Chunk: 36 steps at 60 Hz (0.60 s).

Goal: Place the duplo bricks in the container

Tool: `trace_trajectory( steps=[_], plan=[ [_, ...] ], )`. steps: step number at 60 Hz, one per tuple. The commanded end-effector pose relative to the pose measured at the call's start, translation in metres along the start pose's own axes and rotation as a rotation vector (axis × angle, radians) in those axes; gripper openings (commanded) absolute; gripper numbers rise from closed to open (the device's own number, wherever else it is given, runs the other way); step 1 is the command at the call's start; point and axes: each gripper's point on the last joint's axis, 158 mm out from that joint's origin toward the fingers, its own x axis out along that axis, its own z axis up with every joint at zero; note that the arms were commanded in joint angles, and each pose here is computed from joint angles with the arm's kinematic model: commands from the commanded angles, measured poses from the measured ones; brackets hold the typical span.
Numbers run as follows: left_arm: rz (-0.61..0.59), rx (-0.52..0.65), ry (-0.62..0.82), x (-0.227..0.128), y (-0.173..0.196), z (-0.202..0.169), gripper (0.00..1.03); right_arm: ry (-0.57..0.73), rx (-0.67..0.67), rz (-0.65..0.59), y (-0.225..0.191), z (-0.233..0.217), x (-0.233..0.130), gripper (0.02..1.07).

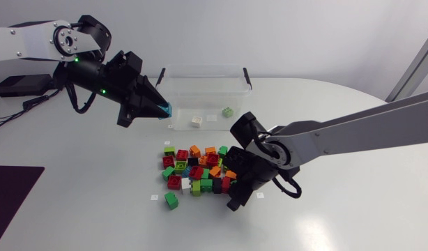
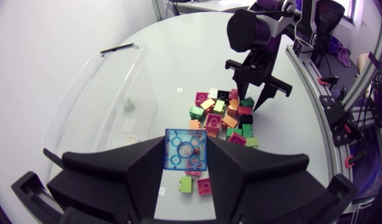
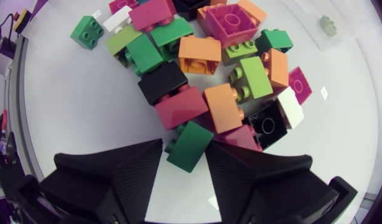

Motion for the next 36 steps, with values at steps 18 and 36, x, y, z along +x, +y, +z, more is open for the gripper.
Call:
trace_trajectory(
  steps=[18, 36],
  plan=[
    [0.148, -0.056, -0.106, -0.007, 0.057, 0.036, 0.36, 0.014, -0.015, -0.033, -0.004, -0.003, -0.005, 0.19],
    [0.265, -0.132, -0.134, 0.017, 0.111, 0.029, 0.36, -0.058, -0.007, -0.071, -0.018, 0.007, -0.052, 0.19]
  ],
)
